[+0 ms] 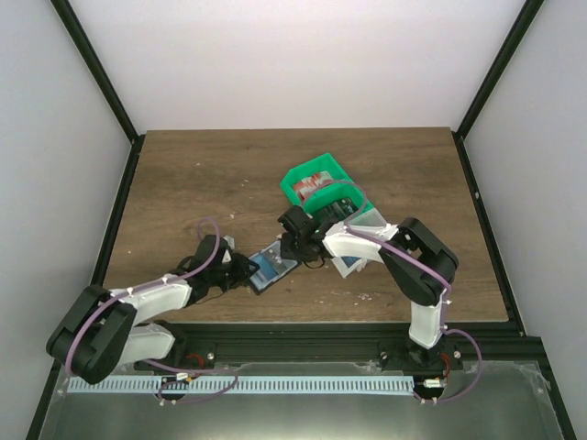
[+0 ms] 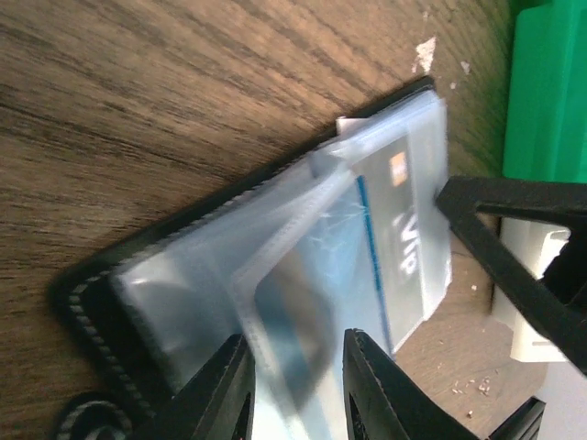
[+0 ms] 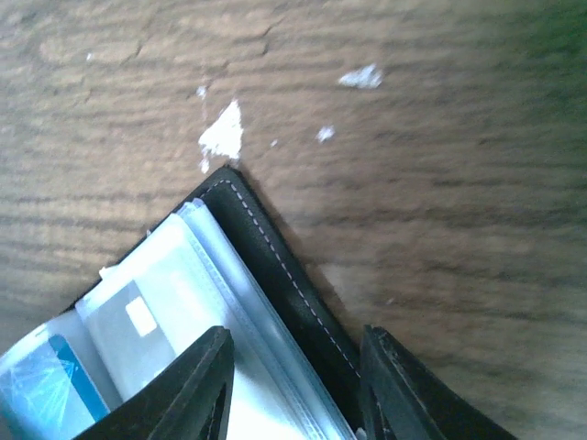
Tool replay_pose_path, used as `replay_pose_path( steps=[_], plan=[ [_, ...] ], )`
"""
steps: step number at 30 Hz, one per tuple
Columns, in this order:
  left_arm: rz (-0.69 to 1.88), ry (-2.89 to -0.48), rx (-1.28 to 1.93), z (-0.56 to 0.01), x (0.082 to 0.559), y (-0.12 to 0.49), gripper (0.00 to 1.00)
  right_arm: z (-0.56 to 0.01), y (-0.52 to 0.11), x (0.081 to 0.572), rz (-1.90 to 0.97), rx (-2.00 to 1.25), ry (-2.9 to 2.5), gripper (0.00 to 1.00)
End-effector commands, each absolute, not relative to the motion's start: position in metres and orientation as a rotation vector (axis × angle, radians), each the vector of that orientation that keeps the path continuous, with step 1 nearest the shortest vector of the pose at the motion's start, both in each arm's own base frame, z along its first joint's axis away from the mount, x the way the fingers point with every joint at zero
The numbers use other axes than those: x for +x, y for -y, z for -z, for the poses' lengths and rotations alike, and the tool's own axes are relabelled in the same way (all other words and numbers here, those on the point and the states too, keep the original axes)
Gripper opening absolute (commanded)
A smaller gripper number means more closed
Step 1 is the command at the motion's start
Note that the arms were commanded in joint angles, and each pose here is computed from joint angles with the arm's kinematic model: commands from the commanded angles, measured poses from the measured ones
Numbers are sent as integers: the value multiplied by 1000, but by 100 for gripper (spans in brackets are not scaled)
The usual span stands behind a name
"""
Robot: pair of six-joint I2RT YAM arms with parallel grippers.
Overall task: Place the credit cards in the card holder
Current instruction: Turn over the card slot in the card holder.
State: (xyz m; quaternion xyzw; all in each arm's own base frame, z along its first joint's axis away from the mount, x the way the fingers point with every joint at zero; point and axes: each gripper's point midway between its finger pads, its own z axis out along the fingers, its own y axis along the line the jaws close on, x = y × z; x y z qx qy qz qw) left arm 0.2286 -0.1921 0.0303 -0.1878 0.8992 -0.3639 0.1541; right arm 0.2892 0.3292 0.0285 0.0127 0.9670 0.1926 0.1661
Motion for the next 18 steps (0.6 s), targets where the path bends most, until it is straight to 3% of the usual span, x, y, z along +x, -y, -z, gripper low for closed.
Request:
replay_pose_path(
  steps=[1, 10, 18],
  plan=[
    [1087, -2538, -527, -44, 228, 194, 29, -5, -329, 249, -528, -23, -2900, 40],
    [1196, -2458, -435, -66, 232, 206, 30, -2, -328, 249, -522, -24, -2904, 40],
    [1369, -2449, -291, -74, 231, 232, 39, -5, -329, 250, -539, -24, -2893, 40]
  ],
)
